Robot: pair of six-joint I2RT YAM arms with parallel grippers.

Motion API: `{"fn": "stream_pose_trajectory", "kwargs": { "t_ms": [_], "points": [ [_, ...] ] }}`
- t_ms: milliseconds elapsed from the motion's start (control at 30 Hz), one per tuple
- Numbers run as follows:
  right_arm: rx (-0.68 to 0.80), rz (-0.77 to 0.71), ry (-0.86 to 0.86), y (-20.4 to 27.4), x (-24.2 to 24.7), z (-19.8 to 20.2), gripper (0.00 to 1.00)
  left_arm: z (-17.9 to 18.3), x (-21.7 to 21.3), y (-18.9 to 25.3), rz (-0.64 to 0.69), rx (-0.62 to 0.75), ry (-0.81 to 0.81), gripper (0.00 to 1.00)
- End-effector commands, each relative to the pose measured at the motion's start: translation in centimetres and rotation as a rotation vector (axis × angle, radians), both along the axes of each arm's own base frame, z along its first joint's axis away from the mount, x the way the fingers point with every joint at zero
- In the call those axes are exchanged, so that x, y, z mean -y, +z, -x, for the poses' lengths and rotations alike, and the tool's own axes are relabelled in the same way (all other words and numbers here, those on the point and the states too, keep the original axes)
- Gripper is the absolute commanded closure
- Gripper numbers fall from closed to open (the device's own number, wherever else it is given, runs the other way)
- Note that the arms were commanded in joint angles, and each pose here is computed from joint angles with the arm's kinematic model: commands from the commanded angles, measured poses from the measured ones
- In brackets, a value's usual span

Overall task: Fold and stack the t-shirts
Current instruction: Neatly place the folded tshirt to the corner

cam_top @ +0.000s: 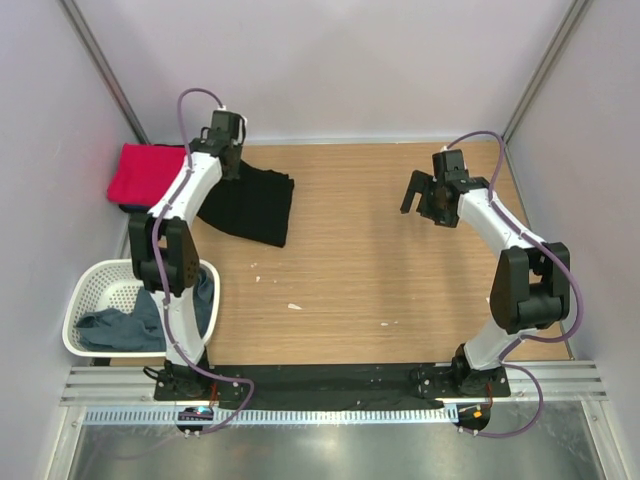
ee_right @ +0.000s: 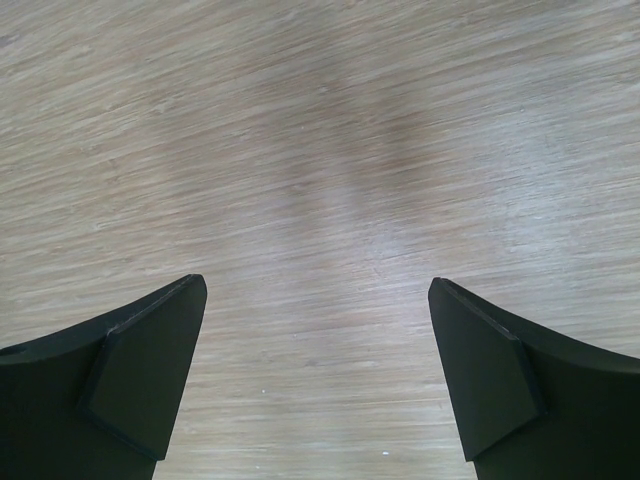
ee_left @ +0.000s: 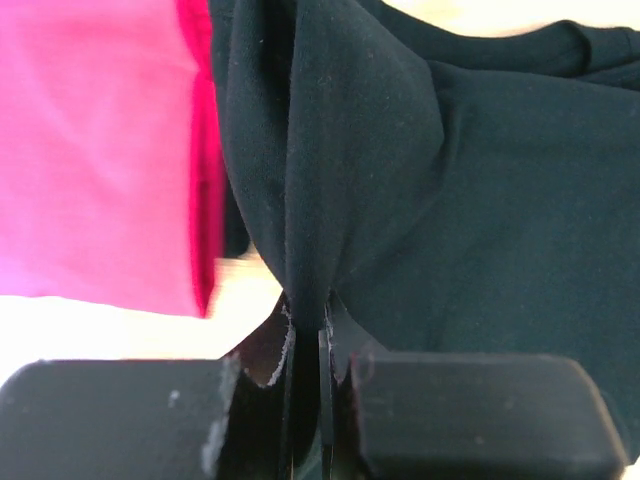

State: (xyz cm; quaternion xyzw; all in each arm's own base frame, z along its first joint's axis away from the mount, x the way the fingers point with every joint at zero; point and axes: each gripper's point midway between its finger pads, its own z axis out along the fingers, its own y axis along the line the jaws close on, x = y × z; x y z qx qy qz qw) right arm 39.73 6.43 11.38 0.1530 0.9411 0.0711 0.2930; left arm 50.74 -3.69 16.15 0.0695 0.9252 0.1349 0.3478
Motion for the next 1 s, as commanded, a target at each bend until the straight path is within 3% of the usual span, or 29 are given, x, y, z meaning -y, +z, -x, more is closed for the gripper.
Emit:
{"fn": "stream_pose_trajectory", "kwargs": {
  "t_ms": [0,233,400,633,967],
  "points": [
    [0.061,-0.001,0.016,1.3,-0.2,-1.5,0.00,-1.9,-3.4,6.2,-0.063,0.176,0.019,1.00],
    [0.033,0.007,0.017,0.2,-0.2,-2.3,0.00,-3.9,-6.6,8.4,-0.019,0.266,0.085,1.00],
    [0.045,0.009,0.022,0.2,-0.3,-3.5,0.00,-5.0,-9.0,10.0,-0.062,0.339,0.161,1.00],
    [0.035,0.029,0.019,-0.3,-0.2,-5.0,0.00,-5.4,-13.5,10.9,-0.103,0.355,0.227,1.00],
    [-0.007,0.028,0.025,-1.8,-0.5,-5.9,0.00,-5.0,-16.0,11.8,-0.196,0.349,0.263,1.00]
  ]
}}
